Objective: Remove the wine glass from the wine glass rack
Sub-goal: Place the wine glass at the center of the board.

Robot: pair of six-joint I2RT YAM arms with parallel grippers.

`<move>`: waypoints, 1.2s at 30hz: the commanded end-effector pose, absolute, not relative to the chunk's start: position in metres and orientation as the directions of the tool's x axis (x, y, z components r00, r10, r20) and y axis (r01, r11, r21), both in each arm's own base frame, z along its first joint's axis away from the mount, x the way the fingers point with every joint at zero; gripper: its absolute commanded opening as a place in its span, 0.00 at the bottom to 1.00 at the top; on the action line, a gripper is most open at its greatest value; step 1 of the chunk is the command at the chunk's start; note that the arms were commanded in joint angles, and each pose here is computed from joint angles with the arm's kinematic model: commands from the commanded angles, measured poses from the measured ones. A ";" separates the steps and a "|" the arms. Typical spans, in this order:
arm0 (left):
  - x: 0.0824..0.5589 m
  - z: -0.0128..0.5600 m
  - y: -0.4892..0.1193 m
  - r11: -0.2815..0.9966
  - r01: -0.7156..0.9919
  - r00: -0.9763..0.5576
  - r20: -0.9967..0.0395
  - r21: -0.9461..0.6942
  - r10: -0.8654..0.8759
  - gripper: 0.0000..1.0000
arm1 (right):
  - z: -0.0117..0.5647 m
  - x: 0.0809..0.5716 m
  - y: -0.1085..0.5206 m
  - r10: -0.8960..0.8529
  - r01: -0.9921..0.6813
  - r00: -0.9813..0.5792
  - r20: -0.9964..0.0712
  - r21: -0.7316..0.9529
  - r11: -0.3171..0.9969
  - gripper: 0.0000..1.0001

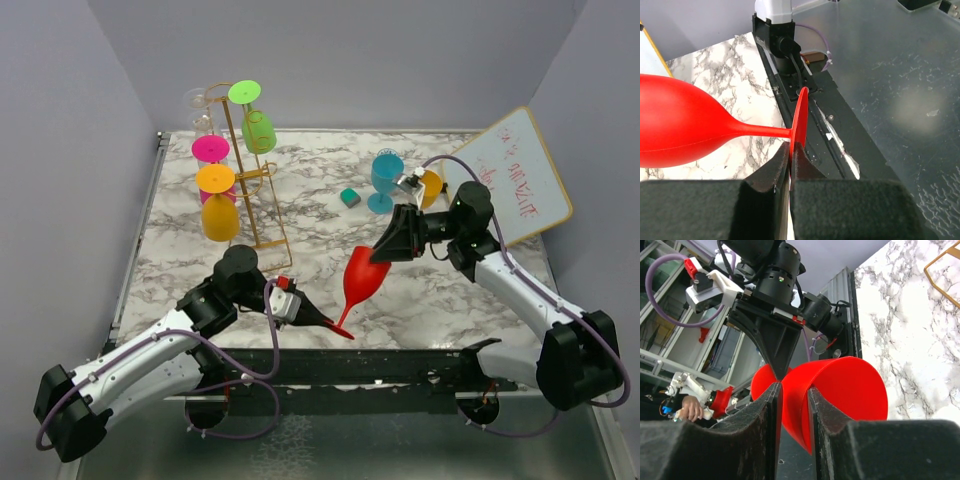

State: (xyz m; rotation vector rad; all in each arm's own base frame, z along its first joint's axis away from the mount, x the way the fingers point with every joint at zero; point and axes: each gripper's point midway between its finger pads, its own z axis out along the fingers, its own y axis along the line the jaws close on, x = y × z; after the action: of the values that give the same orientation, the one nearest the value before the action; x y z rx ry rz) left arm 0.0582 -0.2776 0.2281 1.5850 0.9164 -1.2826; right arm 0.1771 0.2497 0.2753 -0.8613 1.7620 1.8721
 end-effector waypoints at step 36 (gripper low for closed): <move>0.084 0.219 -0.282 -0.231 0.953 0.222 -0.970 0.195 0.100 0.52 | 0.285 0.187 0.259 -0.093 -0.719 -0.689 -0.719 0.694 -0.037 0.01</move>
State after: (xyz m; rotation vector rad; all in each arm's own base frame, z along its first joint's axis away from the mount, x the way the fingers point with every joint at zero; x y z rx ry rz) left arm 0.0778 -0.2813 0.2002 1.6048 1.0562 -1.1954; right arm 0.1720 0.2548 0.2818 -0.8904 1.7680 1.8741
